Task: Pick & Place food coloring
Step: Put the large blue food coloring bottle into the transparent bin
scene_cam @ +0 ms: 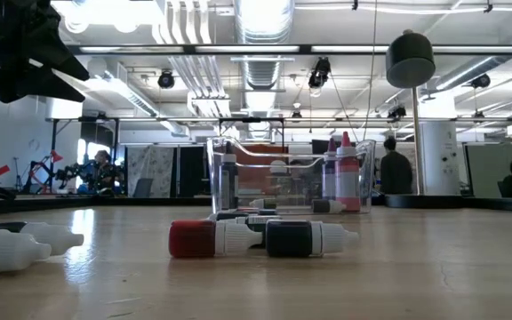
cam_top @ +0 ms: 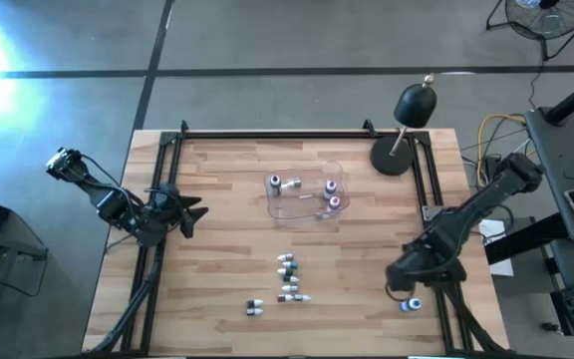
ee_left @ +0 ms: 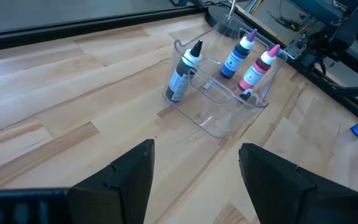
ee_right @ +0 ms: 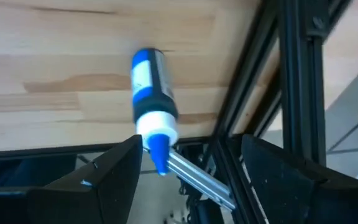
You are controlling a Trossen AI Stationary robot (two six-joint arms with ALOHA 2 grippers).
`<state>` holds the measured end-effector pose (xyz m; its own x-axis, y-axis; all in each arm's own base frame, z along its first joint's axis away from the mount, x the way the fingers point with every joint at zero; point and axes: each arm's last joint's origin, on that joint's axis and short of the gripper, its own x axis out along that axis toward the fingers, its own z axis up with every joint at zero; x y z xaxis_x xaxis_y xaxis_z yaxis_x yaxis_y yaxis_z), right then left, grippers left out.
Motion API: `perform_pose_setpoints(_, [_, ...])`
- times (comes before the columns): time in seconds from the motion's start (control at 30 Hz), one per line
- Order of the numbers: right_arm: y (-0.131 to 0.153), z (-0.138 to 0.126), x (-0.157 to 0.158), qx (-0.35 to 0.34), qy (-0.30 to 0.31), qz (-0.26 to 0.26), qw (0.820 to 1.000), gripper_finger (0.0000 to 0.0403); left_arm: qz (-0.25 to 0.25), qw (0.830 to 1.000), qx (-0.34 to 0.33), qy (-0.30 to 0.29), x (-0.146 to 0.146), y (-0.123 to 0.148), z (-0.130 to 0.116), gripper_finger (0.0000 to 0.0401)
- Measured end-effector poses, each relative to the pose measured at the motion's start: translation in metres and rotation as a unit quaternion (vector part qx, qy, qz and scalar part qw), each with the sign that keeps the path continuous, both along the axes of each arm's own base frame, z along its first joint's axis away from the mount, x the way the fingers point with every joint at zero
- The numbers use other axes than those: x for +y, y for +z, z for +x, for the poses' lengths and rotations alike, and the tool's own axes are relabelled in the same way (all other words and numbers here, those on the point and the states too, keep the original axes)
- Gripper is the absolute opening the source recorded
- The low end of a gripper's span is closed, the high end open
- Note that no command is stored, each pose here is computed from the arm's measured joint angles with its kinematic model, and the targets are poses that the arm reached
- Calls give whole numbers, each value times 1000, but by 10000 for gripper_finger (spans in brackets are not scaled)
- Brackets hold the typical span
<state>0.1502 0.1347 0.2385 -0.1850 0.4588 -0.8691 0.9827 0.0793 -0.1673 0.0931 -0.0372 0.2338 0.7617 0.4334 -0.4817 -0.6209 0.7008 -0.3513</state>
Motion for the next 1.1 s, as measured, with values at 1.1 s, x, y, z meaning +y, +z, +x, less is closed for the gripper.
perform_pose_setpoints(1.1, [-31, 16, 36, -13, 38, -10, 999, 190, -11, 1000, 7, -9, -1, -1, 0, 209])
